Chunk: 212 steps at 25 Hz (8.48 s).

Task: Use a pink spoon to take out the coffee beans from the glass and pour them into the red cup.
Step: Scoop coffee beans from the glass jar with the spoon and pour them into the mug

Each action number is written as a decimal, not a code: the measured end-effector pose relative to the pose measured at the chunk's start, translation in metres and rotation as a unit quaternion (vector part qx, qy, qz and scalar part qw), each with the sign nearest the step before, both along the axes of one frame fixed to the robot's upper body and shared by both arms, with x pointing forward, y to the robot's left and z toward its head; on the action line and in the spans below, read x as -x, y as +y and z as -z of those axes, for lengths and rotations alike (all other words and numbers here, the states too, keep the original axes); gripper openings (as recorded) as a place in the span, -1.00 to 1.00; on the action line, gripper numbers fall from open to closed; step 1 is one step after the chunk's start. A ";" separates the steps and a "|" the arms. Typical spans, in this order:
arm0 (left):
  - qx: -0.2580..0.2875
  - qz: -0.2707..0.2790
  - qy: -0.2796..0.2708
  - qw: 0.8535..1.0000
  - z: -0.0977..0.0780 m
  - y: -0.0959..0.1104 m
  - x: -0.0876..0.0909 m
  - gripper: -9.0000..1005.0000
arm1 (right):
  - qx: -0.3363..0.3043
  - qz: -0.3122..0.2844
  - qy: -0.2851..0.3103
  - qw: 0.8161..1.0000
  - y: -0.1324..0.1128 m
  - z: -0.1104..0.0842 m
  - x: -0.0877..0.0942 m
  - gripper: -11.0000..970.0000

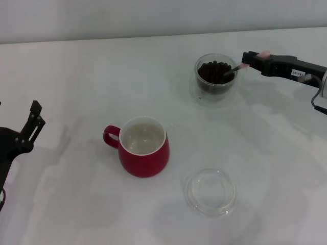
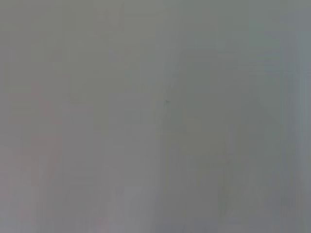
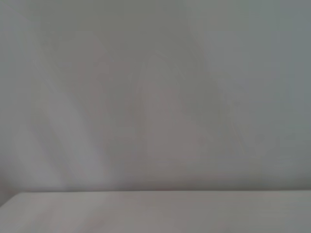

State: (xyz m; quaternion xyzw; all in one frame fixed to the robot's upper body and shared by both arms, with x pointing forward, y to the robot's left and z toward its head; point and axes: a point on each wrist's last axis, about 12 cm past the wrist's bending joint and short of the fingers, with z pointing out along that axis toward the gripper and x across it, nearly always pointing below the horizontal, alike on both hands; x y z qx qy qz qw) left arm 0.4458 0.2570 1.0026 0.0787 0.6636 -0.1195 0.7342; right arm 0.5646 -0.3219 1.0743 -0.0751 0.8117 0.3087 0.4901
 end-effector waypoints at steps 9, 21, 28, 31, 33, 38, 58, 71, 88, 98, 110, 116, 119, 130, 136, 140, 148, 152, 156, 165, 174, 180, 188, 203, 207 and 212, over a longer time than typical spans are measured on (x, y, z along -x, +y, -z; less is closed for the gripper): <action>0.000 0.003 -0.002 1.000 -0.001 -0.001 -0.002 0.74 | -0.033 0.028 0.032 0.999 -0.007 0.001 -0.001 -0.66; 0.006 0.000 -0.011 1.000 -0.003 0.000 -0.002 0.74 | -0.070 0.057 0.075 0.993 -0.015 0.002 -0.005 -0.65; 0.022 0.001 -0.024 0.999 -0.008 0.002 -0.003 0.74 | -0.091 0.067 0.090 0.990 -0.014 0.003 -0.005 -0.65; 0.023 0.001 -0.025 0.999 -0.008 0.002 -0.003 0.74 | -0.098 0.075 0.096 0.988 -0.016 0.004 -0.003 -0.65; 0.022 0.001 -0.025 0.999 -0.008 0.002 -0.004 0.74 | -0.105 0.081 0.100 0.986 -0.017 0.004 -0.003 -0.65; 0.022 0.000 -0.024 0.999 -0.008 0.003 -0.003 0.74 | -0.125 0.100 0.111 0.981 -0.023 0.003 -0.003 -0.65; 0.014 -0.015 -0.033 0.999 -0.008 0.012 0.000 0.74 | -0.193 0.128 0.140 0.963 -0.031 -0.004 -0.005 -0.65; 0.015 -0.018 -0.033 0.999 -0.008 0.012 -0.001 0.74 | -0.211 0.119 0.184 0.953 -0.025 -0.004 -0.022 -0.64; 0.013 -0.023 -0.035 0.999 -0.009 0.015 -0.003 0.74 | -0.226 0.134 0.197 0.945 -0.043 -0.011 -0.024 -0.64; 0.012 -0.023 -0.035 0.999 -0.009 0.015 -0.003 0.74 | -0.229 0.137 0.187 0.945 -0.051 -0.017 -0.025 -0.64; 0.012 -0.024 -0.034 0.999 -0.009 0.016 -0.002 0.74 | -0.149 0.093 0.093 0.980 -0.045 -0.032 -0.027 -0.64; 0.012 -0.024 -0.035 0.999 -0.009 0.016 -0.003 0.74 | -0.113 0.072 0.061 0.989 -0.040 -0.033 -0.027 -0.63; 0.012 -0.024 -0.035 0.999 -0.009 0.015 -0.003 0.74 | -0.091 0.058 0.039 0.993 -0.037 -0.036 -0.025 -0.63; 0.020 -0.023 -0.033 0.999 -0.009 0.015 -0.003 0.74 | -0.022 -0.003 -0.007 1.000 -0.027 -0.035 -0.016 -0.63; 0.024 -0.022 -0.032 0.999 -0.009 0.016 -0.003 0.74 | -0.001 -0.006 -0.031 0.999 -0.025 -0.035 -0.011 -0.63; 0.024 -0.022 -0.032 0.999 -0.009 0.016 -0.003 0.74 | 0.010 -0.004 -0.039 0.999 -0.027 -0.035 -0.010 -0.63; 0.024 -0.022 -0.032 0.999 -0.009 0.016 -0.003 0.74 | 0.051 -0.004 -0.072 0.996 -0.026 -0.033 -0.007 -0.63; 0.024 -0.022 -0.032 0.999 -0.009 0.016 -0.003 0.74 | 0.057 0.000 -0.078 0.995 -0.026 -0.034 -0.007 -0.63; 0.024 -0.022 -0.032 0.999 -0.009 0.016 -0.003 0.74 | 0.066 -0.001 -0.080 0.995 -0.025 -0.031 -0.006 -0.63; 0.024 -0.023 -0.031 0.999 -0.009 0.016 -0.003 0.74 | 0.088 -0.004 -0.070 0.994 -0.021 -0.022 -0.004 -0.62; 0.024 -0.022 -0.032 0.999 -0.009 0.016 -0.003 0.74 | 0.074 -0.012 -0.044 0.996 -0.016 -0.019 -0.002 -0.62; 0.024 -0.022 -0.032 0.999 -0.009 0.016 -0.003 0.74 | 0.060 -0.011 -0.008 0.998 -0.015 -0.021 -0.008 -0.62; 0.023 -0.023 -0.031 0.999 -0.009 0.016 -0.003 0.74 | 0.022 0.006 0.037 0.999 -0.017 -0.023 -0.011 -0.62; 0.022 -0.019 -0.032 0.999 -0.009 0.015 -0.003 0.74 | -0.033 0.024 0.119 0.992 -0.019 -0.030 -0.019 -0.62; 0.022 -0.018 -0.032 0.999 -0.009 0.015 -0.003 0.74 | -0.046 0.033 0.136 0.989 -0.021 -0.027 -0.020 -0.62; 0.022 -0.019 -0.032 0.999 -0.009 0.015 -0.004 0.74 | -0.060 0.043 0.151 0.986 -0.022 -0.025 -0.020 -0.61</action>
